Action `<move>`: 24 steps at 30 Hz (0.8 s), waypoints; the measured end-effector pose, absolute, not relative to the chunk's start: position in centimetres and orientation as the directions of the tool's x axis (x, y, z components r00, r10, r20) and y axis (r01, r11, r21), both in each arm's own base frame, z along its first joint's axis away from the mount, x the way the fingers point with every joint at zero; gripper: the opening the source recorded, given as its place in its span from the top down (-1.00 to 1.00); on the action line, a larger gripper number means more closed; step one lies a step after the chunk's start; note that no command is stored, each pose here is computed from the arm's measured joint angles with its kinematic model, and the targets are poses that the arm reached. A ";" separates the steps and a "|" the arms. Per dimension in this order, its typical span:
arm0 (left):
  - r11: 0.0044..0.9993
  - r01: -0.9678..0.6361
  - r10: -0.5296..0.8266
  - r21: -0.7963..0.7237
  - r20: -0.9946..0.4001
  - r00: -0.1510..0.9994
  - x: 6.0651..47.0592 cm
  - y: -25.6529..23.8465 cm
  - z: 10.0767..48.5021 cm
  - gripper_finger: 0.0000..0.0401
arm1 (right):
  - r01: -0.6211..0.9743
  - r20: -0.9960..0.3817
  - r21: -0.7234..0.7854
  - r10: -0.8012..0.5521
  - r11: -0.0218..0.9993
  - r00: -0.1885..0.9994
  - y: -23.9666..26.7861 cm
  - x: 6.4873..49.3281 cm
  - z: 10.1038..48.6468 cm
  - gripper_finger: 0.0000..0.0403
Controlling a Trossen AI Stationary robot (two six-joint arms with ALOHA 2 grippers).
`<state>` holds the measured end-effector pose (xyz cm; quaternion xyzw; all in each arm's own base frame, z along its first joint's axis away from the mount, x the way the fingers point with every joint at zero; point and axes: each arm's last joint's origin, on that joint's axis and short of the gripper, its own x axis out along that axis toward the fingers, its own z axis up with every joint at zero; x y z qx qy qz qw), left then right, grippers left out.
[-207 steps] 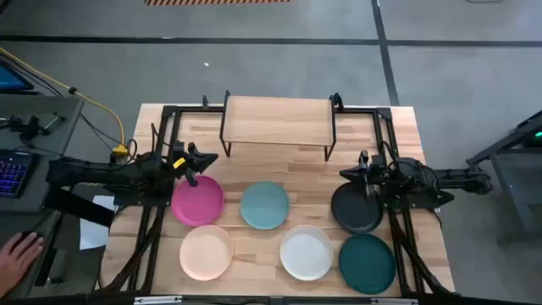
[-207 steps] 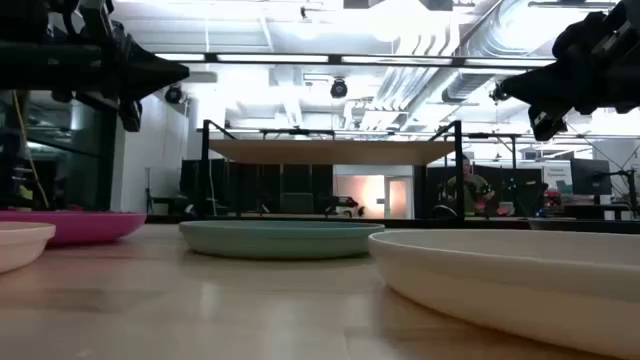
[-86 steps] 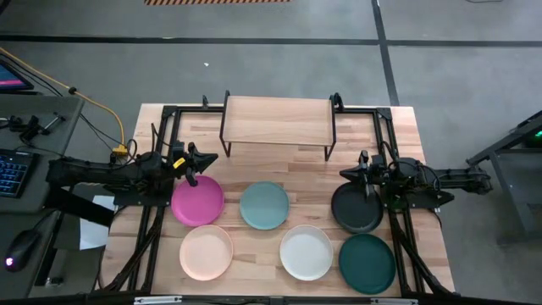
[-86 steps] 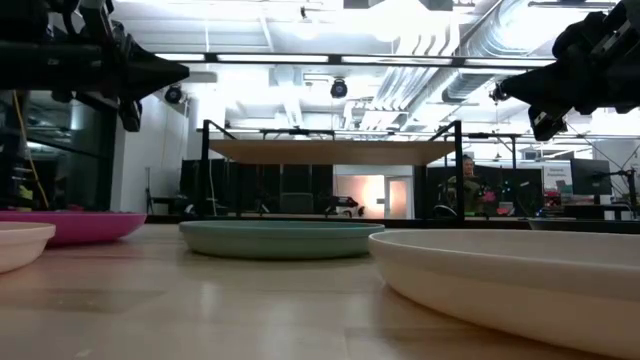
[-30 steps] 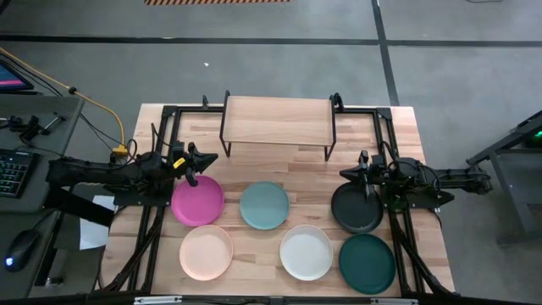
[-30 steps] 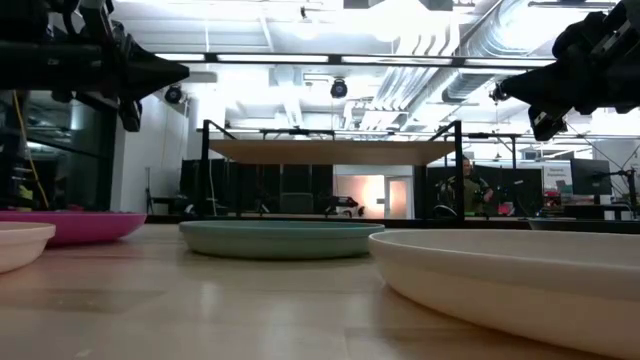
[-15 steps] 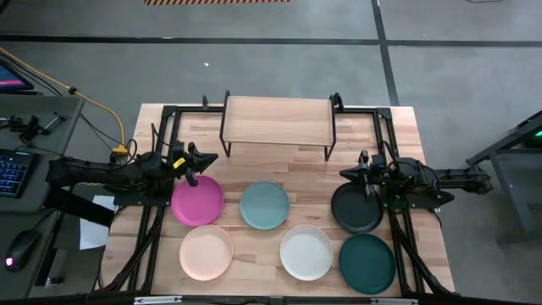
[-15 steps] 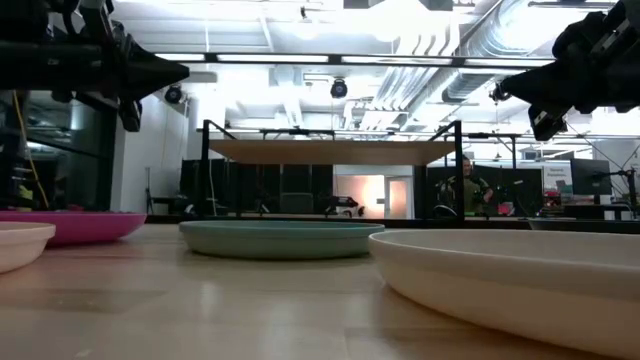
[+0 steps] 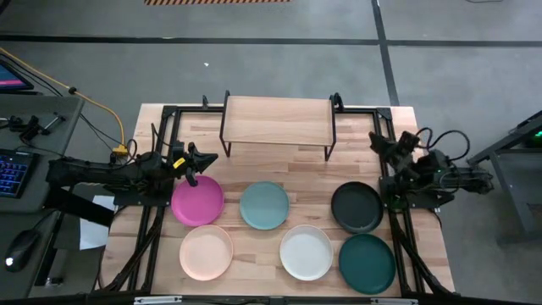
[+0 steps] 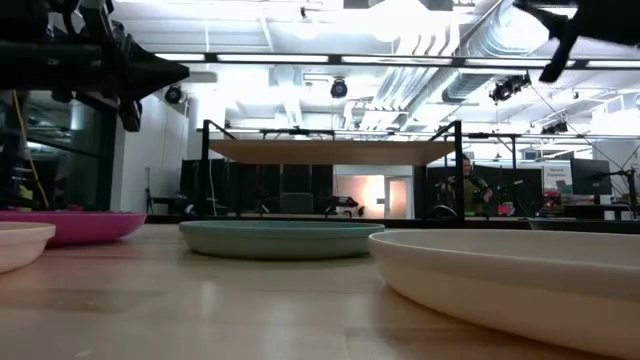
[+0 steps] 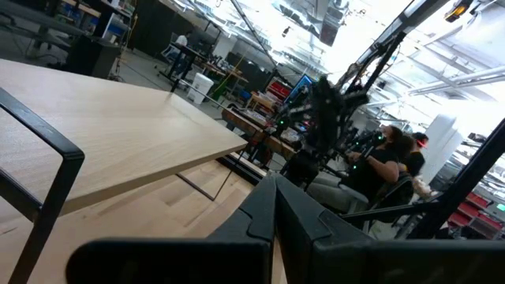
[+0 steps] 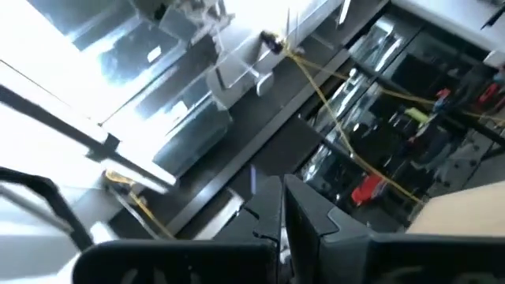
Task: Place and stack plates onto a shelf
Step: Put the black plate on the shelf
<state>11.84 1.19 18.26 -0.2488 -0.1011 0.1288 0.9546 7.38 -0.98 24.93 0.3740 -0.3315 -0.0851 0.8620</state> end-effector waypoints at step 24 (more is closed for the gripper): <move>0.843 -0.196 0.296 -0.501 0.129 0.946 11.8 1.2 18.3 1.00 | 0.572 -0.935 0.307 0.127 0.761 0.332 -0.1 16.2 27.7 0.02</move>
